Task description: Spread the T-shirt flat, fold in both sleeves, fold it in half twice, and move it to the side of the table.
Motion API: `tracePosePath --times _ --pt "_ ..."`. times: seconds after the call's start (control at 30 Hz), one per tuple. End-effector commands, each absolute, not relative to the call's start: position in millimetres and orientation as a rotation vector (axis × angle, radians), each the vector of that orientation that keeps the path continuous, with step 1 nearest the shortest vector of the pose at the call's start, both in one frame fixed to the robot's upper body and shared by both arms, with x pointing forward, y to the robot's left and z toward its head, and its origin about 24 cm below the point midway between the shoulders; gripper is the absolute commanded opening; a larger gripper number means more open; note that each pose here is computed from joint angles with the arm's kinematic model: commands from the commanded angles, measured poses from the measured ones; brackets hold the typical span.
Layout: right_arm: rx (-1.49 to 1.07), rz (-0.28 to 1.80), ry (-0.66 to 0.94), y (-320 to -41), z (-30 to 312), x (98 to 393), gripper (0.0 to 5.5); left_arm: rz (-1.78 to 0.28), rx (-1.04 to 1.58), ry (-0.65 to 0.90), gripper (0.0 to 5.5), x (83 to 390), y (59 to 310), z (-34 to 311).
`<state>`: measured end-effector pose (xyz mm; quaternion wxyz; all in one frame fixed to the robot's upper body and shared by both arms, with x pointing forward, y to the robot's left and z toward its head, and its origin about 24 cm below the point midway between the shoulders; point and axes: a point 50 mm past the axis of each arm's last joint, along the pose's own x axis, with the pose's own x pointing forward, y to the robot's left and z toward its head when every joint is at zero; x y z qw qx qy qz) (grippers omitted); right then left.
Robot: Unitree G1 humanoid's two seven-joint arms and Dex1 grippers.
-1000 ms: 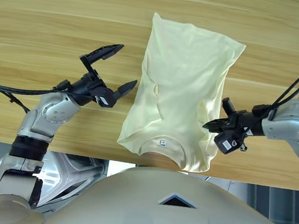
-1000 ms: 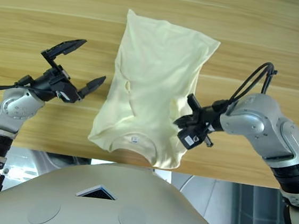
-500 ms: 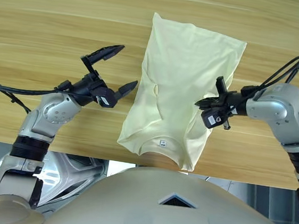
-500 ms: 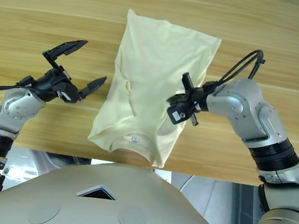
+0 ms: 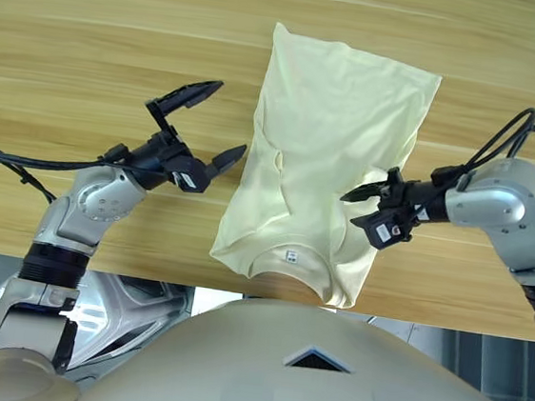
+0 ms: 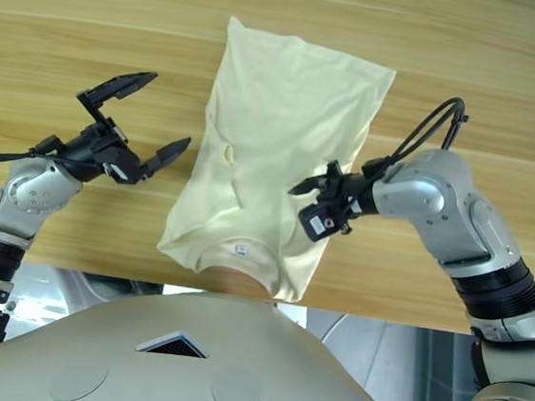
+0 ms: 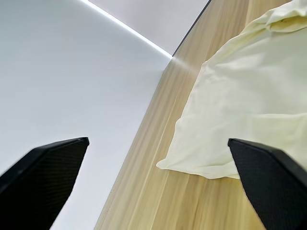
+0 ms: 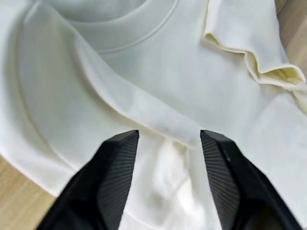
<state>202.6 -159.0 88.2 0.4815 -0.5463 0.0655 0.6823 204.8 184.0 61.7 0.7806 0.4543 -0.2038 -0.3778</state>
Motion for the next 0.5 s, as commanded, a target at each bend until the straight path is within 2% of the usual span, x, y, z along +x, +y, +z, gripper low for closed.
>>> tracePosePath --times 0.03,0.17,0.27,0.37,0.5 --pt "-1.218 1.609 0.123 -152 79 202 3.09 -0.842 0.959 -0.431 5.40 204 177 57" --pt "-1.153 1.540 0.071 -147 80 206 3.82 -0.847 0.944 -0.429 5.40 205 175 55" --pt "-1.132 1.411 0.017 -155 98 220 4.38 -0.889 0.874 -0.407 5.40 202 173 54" --pt "-1.202 1.263 0.056 -193 122 230 4.86 -1.011 0.827 -0.317 5.40 189 188 57" --pt "-1.301 1.134 0.205 -257 160 212 5.39 -1.046 0.865 -0.140 5.40 185 246 84"
